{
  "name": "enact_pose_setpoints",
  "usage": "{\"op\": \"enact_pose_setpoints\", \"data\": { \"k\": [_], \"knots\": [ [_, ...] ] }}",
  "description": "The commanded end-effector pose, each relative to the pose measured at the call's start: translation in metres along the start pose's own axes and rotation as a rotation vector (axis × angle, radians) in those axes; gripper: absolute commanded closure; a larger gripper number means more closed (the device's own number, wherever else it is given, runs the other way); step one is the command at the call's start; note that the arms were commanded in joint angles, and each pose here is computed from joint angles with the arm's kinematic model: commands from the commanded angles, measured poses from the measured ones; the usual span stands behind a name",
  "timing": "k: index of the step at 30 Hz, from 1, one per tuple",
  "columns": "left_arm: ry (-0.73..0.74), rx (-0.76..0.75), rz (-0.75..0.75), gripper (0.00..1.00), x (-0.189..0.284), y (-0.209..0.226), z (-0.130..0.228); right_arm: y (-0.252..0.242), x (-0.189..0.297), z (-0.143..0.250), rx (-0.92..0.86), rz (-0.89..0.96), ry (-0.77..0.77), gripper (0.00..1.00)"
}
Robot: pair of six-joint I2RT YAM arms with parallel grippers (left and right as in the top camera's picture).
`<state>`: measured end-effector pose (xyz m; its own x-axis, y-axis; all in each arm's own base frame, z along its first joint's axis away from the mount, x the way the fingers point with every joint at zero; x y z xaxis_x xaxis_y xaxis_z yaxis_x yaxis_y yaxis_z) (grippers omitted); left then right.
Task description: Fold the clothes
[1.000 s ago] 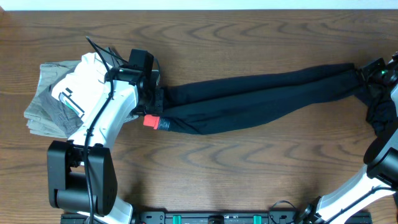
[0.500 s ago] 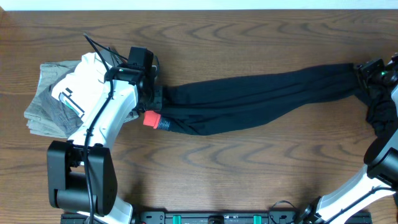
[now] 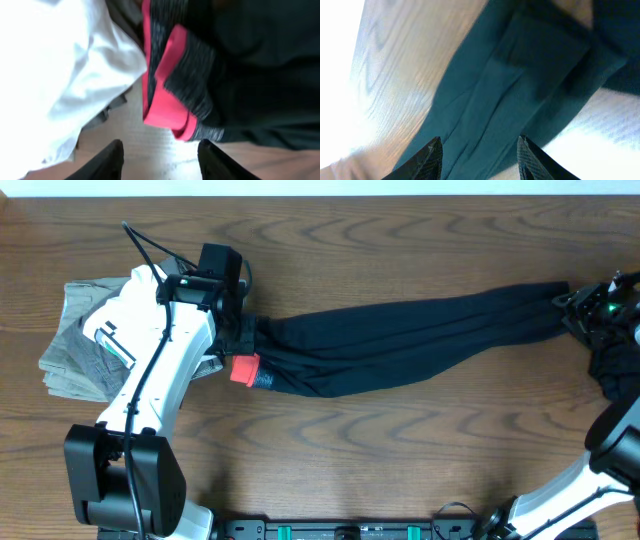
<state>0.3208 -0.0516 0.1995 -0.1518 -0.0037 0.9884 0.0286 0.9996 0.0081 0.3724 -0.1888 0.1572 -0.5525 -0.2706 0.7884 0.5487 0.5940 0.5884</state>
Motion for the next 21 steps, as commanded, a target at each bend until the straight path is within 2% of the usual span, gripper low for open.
{"op": "enact_pose_setpoints", "data": {
  "k": [1,4,9,14,21],
  "knots": [
    [0.008,-0.045,-0.002,0.58,0.007,-0.004,0.003,0.036,0.028,0.013,0.157,-0.050,-0.002,0.56],
    [0.032,-0.105,0.048,0.65,0.008,-0.016,0.008,0.050,0.020,0.037,0.191,-0.027,0.105,0.61],
    [0.032,-0.183,0.060,0.78,0.009,-0.037,0.013,0.083,-0.010,0.093,0.386,0.018,0.306,0.70],
    [0.037,-0.208,0.063,0.81,0.007,-0.045,0.015,0.097,-0.037,0.142,0.514,0.132,0.412,0.84],
    [0.049,-0.209,0.061,0.81,-0.004,-0.044,0.019,0.096,-0.072,0.206,0.588,0.210,0.498,0.85]
  ]
}}
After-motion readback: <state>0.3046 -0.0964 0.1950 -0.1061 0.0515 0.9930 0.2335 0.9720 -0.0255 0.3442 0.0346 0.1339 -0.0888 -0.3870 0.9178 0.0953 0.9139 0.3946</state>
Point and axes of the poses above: each gripper's point midway between its finger pads, its own x axis back along the fingers, its own y axis along the line the jaws close on, z = x × y, the point moved 9 cm from there along x, back along the fingers
